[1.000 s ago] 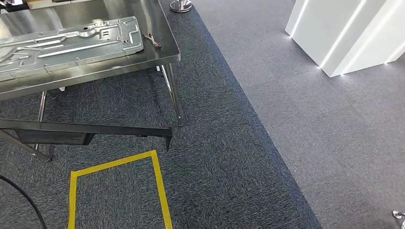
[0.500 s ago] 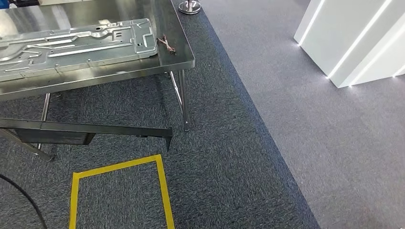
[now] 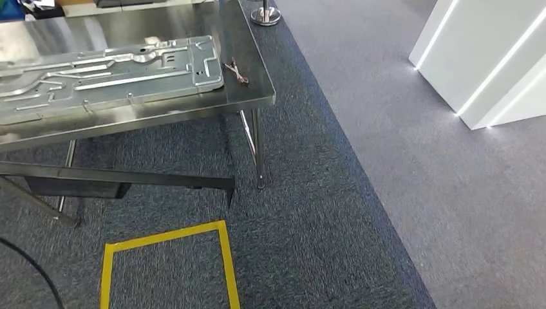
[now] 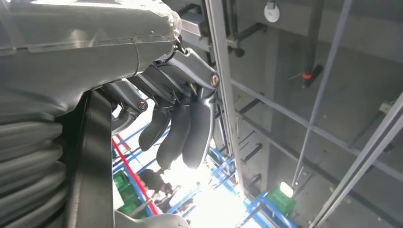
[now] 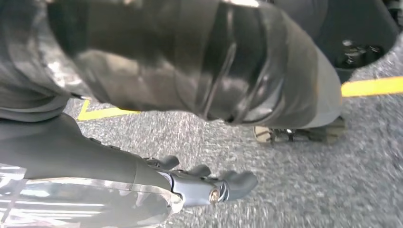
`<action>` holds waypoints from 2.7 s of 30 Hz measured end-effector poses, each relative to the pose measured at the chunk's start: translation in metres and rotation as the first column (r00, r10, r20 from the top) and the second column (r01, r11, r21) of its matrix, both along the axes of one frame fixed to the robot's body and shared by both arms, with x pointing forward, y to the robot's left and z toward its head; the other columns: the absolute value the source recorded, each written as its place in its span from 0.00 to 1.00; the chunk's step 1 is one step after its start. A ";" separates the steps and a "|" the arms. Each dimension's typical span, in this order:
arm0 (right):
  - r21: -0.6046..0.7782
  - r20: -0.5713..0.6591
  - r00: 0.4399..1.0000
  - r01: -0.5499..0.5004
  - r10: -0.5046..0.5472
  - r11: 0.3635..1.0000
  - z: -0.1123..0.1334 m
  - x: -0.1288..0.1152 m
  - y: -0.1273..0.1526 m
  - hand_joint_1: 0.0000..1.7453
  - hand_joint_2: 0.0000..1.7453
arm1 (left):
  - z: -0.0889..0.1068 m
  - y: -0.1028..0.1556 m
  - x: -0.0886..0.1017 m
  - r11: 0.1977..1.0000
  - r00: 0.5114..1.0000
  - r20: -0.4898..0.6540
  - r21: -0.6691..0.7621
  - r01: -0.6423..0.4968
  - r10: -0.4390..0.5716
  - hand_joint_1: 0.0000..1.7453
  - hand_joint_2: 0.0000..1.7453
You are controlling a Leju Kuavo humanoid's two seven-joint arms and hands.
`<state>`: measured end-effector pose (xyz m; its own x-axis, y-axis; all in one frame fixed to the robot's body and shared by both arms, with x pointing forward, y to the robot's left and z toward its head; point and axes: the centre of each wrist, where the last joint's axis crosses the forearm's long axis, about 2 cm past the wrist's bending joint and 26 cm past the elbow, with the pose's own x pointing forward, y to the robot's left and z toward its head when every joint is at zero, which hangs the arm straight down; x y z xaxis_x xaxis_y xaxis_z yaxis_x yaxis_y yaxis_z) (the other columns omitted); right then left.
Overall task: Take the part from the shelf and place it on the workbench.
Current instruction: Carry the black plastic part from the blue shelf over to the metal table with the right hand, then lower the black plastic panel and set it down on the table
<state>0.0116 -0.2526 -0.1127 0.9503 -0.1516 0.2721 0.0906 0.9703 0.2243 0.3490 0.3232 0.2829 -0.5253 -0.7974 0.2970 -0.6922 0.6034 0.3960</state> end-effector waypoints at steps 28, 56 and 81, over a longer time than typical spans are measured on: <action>-0.018 -0.091 0.996 0.016 -0.017 1.000 0.000 0.000 0.003 0.00 0.00 | -0.049 -0.041 -0.051 0.999 0.999 -0.033 0.032 0.034 -0.033 1.00 1.00; -0.014 -0.013 1.000 0.001 -0.001 1.000 0.000 0.000 0.006 0.00 0.00 | 0.006 -0.037 -0.025 0.998 0.997 0.032 -0.018 0.067 -0.067 1.00 1.00; -0.001 0.009 1.000 -0.003 0.003 1.000 0.000 0.002 0.006 0.00 0.00 | 0.011 -0.033 -0.011 0.997 0.996 0.060 -0.026 0.075 -0.073 1.00 1.00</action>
<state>0.0134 -0.2467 -0.1122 0.9482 -0.1487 0.2807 0.0858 0.9707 0.2244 0.3381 0.2902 0.2943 -0.5998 -0.7473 0.2861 -0.6665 0.6644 0.3380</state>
